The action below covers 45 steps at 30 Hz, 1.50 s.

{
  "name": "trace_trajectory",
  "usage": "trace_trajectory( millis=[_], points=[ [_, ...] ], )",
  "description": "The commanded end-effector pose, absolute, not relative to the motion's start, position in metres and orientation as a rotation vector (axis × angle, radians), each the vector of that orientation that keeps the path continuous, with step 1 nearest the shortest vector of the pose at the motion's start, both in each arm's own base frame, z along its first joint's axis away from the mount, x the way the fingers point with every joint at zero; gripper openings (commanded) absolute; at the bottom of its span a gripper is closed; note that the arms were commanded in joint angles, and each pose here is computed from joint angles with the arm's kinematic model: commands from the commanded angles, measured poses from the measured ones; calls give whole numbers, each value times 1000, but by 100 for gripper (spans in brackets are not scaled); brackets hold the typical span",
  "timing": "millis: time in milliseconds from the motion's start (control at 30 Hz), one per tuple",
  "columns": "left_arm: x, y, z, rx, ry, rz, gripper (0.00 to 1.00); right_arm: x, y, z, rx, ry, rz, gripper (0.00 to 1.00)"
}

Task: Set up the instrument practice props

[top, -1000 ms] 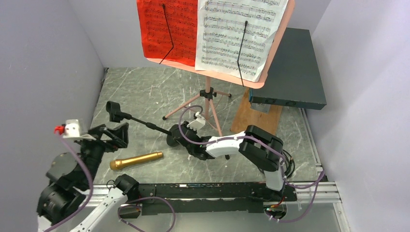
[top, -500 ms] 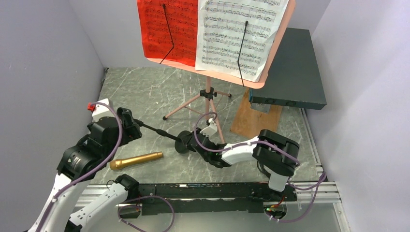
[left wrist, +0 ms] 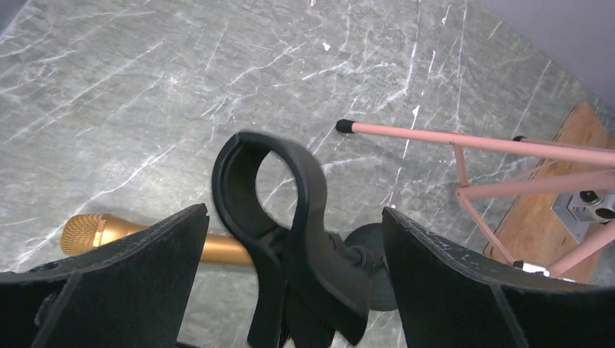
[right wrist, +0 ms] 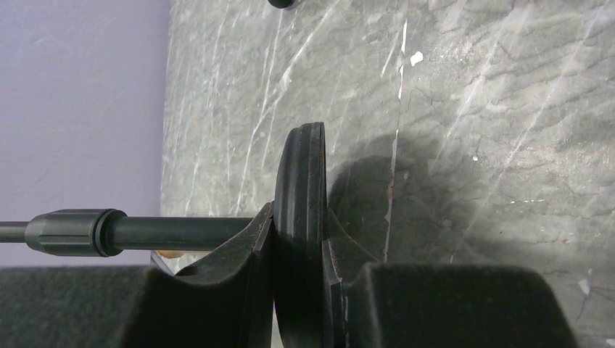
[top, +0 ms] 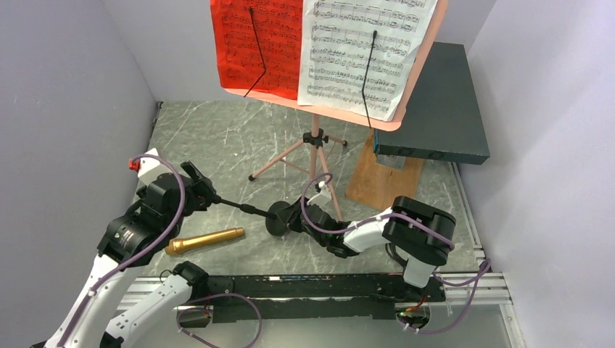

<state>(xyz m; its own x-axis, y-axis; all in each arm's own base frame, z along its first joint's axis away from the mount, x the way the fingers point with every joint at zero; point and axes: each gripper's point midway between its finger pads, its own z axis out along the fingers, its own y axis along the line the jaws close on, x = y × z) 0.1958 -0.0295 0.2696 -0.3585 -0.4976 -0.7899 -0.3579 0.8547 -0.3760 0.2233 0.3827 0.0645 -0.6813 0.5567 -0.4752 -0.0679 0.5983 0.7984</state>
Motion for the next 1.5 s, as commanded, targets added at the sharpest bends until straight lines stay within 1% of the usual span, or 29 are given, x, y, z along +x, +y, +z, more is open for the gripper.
trace_trajectory(
  millis=[0, 133, 267, 367, 400, 433, 467, 533, 600, 667, 767, 833, 867, 933, 1000, 1067, 1200, 1367, 1467],
  points=[
    [217, -36, 280, -698, 1889, -217, 89, 220, 375, 57, 323, 2106, 1096, 0],
    [221, -41, 283, -640, 1890, -222, 72, 219, 377, 62, 239, 2093, 1092, 0],
    [217, -41, 283, -575, 1929, -196, 63, 219, 382, 70, 168, 2075, 1095, 8],
    [212, -48, 281, -492, 1968, -225, 51, 216, 387, 70, 116, 2072, 1112, 14],
    [211, -52, 281, -449, 1975, -237, 44, 214, 389, 69, 93, 2072, 1121, 16],
    [210, -55, 281, -405, 1984, -249, 37, 212, 391, 70, 69, 2068, 1131, 19],
    [209, -58, 282, -373, 1990, -258, 32, 211, 393, 70, 40, 2067, 1137, 22],
    [207, -60, 282, -326, 2005, -255, 25, 207, 399, 73, -33, 2060, 1148, 31],
    [205, -60, 284, -295, 2021, -251, 20, 204, 404, 79, -123, 2043, 1153, 42],
    [203, -68, 290, -216, 2025, -280, 18, 201, 407, 88, -215, 2016, 1142, 56],
    [204, -90, 303, 14, 1981, -363, 16, 198, 408, 100, -335, 2003, 1081, 73],
    [202, -108, 310, 200, 1941, -410, 12, 195, 407, 110, -417, 1996, 1044, 80],
    [201, -116, 313, 282, 1931, -435, 7, 194, 404, 112, -449, 2007, 1011, 85],
    [203, -129, 320, 416, 1896, -453, 1, 193, 396, 125, -514, 1977, 966, 89],
    [203, -144, 328, 563, 1838, -482, 0, 194, 385, 132, -552, 1964, 902, 94],
    [204, -158, 335, 725, 1759, -496, 0, 195, 373, 141, -588, 1945, 848, 99],
    [197, -192, 343, 991, 1626, -615, 0, 189, 353, 163, -653, 1883, 813, 99],
    [199, -220, 352, 1093, 1549, -735, 0, 183, 327, 181, -643, 1808, 825, 99],
    [204, -227, 363, 1097, 1496, -738, 0, 183, 314, 186, -609, 1776, 830, 99]
  ],
)
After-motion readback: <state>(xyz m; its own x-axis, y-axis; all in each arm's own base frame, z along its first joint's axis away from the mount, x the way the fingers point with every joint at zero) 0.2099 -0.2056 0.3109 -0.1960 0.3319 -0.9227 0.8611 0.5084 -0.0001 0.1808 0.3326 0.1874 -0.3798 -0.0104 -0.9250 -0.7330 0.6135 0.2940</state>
